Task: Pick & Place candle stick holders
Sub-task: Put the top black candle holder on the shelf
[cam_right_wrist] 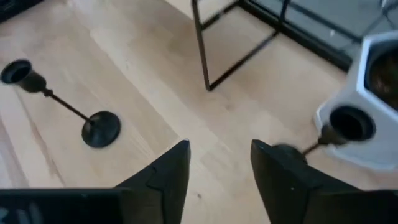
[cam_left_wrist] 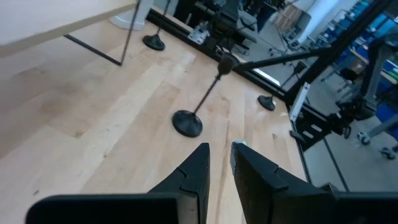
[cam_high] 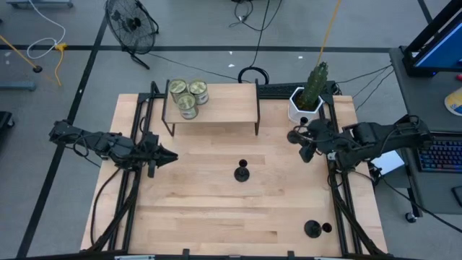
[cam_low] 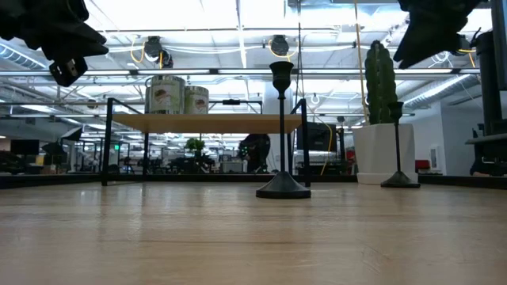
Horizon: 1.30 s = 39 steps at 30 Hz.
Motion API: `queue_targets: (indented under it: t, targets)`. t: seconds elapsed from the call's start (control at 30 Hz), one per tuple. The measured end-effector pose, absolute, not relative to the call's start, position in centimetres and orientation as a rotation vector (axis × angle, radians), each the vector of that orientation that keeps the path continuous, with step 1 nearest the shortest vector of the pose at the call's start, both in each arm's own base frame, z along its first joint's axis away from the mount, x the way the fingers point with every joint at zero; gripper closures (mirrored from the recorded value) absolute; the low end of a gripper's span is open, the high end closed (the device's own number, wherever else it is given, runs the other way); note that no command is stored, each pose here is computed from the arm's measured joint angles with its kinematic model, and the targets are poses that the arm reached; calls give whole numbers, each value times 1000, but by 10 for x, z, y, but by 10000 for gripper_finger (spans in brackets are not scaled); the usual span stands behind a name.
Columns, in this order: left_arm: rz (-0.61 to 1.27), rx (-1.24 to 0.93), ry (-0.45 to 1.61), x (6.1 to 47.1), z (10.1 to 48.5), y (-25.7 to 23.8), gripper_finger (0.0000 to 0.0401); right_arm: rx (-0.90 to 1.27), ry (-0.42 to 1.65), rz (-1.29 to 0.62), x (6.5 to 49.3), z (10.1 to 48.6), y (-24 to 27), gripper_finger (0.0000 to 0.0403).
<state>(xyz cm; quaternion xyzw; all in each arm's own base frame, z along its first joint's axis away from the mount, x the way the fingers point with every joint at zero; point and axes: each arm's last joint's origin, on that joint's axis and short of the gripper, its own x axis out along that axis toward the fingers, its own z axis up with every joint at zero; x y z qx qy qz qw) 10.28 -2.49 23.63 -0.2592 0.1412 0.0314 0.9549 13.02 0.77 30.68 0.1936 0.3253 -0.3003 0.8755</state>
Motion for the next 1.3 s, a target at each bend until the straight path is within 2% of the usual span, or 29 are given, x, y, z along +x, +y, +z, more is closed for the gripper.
queue_targets:
  t: [0.23, 0.37, 0.73, 1.17, 1.3]
  targets:
    - [33, -500, 296, 103, 236, -26, 329, 531, 667, -697, 123, 305, 7, 186]
    - [29, -489, 291, 103, 237, -26, 329, 559, 686, -734, 120, 303, 6, 171]
    - [61, -492, 280, 103, 237, -25, 329, 514, 729, -832, 107, 300, -1, 182]
    - [166, -416, 245, 103, 237, -21, 329, 641, 532, -1011, 97, 309, -21, 166]
    - [167, -418, 245, 103, 237, -21, 329, 627, 514, -1006, 103, 311, -28, 170]
